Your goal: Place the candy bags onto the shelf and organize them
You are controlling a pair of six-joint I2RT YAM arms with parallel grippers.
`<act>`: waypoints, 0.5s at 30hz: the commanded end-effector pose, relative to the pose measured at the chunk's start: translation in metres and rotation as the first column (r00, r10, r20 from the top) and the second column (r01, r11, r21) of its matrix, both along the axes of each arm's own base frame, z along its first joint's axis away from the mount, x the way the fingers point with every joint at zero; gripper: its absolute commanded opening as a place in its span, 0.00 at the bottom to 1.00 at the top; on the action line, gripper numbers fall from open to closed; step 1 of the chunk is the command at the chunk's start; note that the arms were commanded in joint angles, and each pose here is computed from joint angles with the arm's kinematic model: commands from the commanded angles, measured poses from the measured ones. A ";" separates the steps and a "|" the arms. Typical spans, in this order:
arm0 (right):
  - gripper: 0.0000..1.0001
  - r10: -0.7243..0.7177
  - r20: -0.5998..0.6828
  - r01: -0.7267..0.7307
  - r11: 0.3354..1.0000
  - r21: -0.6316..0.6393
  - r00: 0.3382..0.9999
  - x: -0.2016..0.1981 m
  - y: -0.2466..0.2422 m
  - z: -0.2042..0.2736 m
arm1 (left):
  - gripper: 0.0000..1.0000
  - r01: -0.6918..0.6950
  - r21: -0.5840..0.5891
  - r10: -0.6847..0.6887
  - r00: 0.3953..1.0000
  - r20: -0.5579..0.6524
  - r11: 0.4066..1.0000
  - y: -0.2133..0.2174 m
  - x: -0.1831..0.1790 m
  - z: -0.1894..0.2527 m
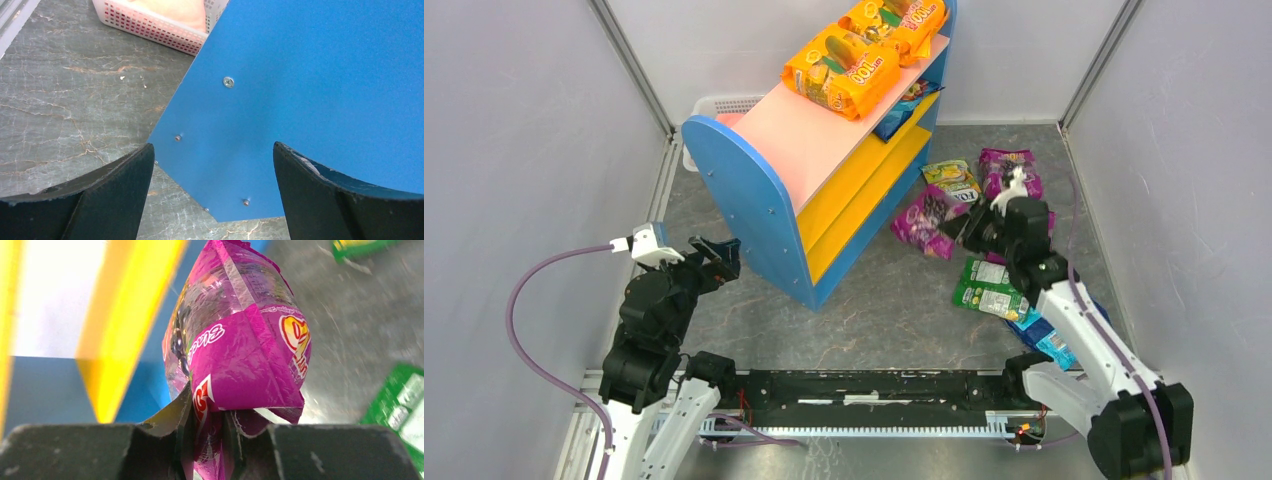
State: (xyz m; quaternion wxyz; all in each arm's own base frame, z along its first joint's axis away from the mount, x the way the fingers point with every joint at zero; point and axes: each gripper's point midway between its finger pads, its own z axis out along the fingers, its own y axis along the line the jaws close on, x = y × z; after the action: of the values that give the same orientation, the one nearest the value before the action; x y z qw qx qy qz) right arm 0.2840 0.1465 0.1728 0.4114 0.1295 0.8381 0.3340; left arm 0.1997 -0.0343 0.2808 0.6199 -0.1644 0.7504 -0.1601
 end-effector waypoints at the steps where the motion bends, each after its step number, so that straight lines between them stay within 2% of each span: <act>1: 0.09 0.136 0.290 -0.173 0.979 0.106 0.947 0.038 0.028 0.113 | 0.94 0.021 0.029 -0.022 0.999 0.043 0.999 -0.001 0.001 0.009; 9: 0.09 0.149 0.363 -0.268 0.914 0.305 0.920 0.094 0.056 0.154 | 0.94 0.007 0.030 -0.008 0.999 0.042 1.000 0.001 0.002 0.008; 15: 0.09 0.117 0.357 -0.272 0.865 0.421 0.927 0.140 0.069 0.146 | 0.94 0.001 0.032 -0.002 0.999 0.035 0.999 0.002 0.003 0.007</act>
State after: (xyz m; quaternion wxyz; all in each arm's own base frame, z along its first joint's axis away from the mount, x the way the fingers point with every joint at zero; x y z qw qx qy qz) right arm 0.3970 0.2029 0.2366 0.3947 0.1199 0.7643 0.4958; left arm 0.1996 -0.0341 0.2809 0.6201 -0.1645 0.7502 -0.1597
